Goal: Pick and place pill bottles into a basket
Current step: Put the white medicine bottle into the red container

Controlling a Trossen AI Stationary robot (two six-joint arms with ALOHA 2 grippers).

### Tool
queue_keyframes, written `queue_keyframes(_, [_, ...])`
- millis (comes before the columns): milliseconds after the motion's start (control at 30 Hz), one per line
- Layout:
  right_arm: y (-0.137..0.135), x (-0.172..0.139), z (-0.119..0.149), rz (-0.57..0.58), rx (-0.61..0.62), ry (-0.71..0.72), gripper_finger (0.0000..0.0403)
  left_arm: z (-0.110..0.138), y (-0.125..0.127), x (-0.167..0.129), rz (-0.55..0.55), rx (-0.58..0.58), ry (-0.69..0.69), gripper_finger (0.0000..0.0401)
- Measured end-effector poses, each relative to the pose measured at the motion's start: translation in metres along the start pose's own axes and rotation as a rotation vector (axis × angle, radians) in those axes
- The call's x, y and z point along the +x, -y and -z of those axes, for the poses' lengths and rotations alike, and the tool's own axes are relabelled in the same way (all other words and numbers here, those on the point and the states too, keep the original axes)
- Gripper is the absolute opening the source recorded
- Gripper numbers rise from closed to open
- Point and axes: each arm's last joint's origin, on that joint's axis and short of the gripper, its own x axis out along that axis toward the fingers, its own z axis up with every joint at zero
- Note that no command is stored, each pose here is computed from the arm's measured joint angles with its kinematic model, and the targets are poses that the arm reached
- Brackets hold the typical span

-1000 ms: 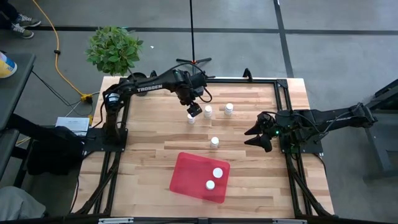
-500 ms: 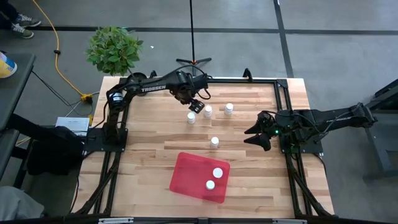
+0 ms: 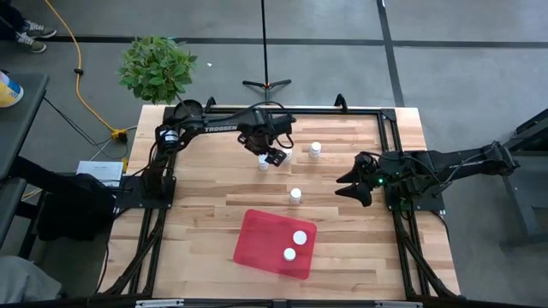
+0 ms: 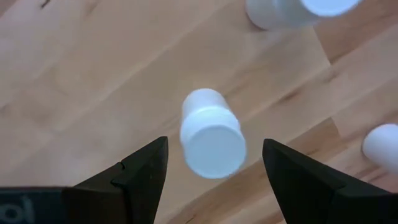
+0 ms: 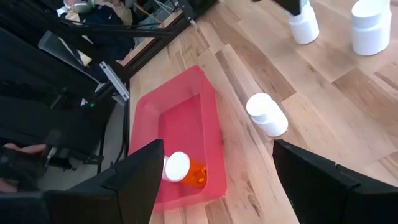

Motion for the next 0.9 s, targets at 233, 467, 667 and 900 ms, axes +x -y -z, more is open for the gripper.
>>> queue_keyframes(233, [0.0001,0.0,-0.0002,0.004,0.0,0.004,0.0291,0.0018,0.0025,0.0001,-0.022,-0.006,0.016,0.0294])
queue_keyframes(467, [0.0,0.0,-0.0002,0.002,0.0,0.004,0.0291,0.0018,0.0023,0.0001,-0.031,-0.005,0.021,0.0294])
queue_keyframes(667, [0.0,0.0,-0.0001,0.002,0.007,0.003,0.0291,0.0037,0.0049,0.0002,-0.03,0.0,0.021,0.0294])
queue_keyframes(900, [0.0,0.0,-0.0002,0.001,0.008,0.003,0.0291,0.0034,0.0045,0.0002,-0.031,0.0,0.021,0.0294])
